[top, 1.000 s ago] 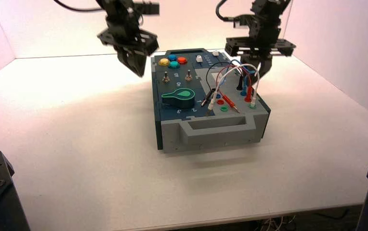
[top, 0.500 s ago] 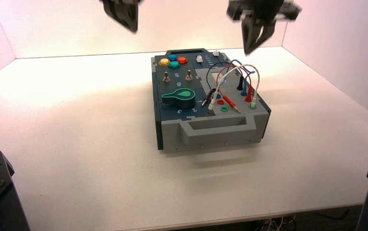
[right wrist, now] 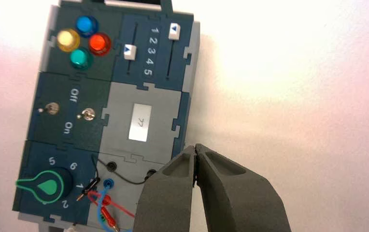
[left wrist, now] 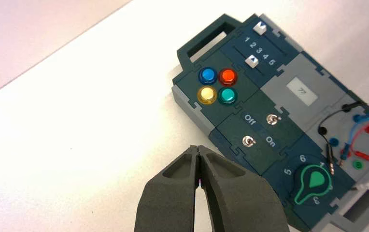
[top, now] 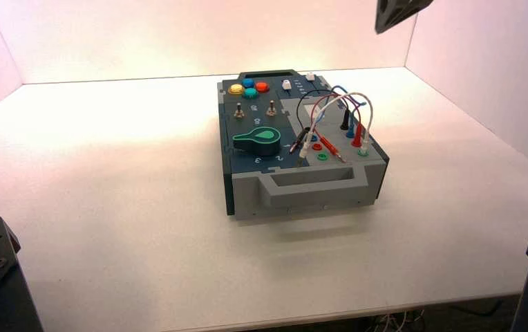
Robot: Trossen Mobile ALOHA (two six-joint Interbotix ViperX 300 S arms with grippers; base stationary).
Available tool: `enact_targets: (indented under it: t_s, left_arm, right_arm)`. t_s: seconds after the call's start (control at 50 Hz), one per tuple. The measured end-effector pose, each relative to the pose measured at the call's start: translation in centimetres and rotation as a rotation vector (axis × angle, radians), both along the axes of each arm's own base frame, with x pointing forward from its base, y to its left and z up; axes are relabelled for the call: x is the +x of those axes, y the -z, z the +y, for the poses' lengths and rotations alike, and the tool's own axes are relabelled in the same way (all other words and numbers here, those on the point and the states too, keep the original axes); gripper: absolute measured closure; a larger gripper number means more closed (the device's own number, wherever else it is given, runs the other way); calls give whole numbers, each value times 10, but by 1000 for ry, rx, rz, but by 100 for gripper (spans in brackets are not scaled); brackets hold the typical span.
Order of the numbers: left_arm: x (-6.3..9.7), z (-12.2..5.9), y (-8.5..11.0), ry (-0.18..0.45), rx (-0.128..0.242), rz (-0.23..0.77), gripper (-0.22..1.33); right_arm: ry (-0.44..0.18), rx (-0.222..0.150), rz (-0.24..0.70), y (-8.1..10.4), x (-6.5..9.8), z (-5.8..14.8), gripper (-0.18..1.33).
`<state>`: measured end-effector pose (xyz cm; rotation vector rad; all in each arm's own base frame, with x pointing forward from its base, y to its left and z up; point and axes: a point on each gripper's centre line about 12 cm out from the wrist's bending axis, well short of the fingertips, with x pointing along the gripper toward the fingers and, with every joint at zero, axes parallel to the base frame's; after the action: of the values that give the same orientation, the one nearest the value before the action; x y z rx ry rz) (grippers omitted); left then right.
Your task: Rotate the box clockwise.
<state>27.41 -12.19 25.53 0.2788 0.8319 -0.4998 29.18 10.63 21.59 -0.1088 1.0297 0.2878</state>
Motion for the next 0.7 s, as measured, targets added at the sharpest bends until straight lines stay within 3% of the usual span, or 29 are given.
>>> enact_targets:
  t_s: [0.14,0.32,0.48,0.7]
  left_arm:
    - [-17,8,-10,-15,-38,-78,126]
    - [-44,20,-11,-60,-116,-179,126]
    - [-63,28,-5,-75,-142,-209,126]
    - [-82,41,2,-95,-159,-257,126]
  right_arm:
    - [2,33,-88,-11,-22,-8,128]
    - [0,61,-170,-21,-49,-17,128]
    - [-1,84,-235,-23,-75,-26,128]
    - [0,143,-397,-31,-111,-40,128]
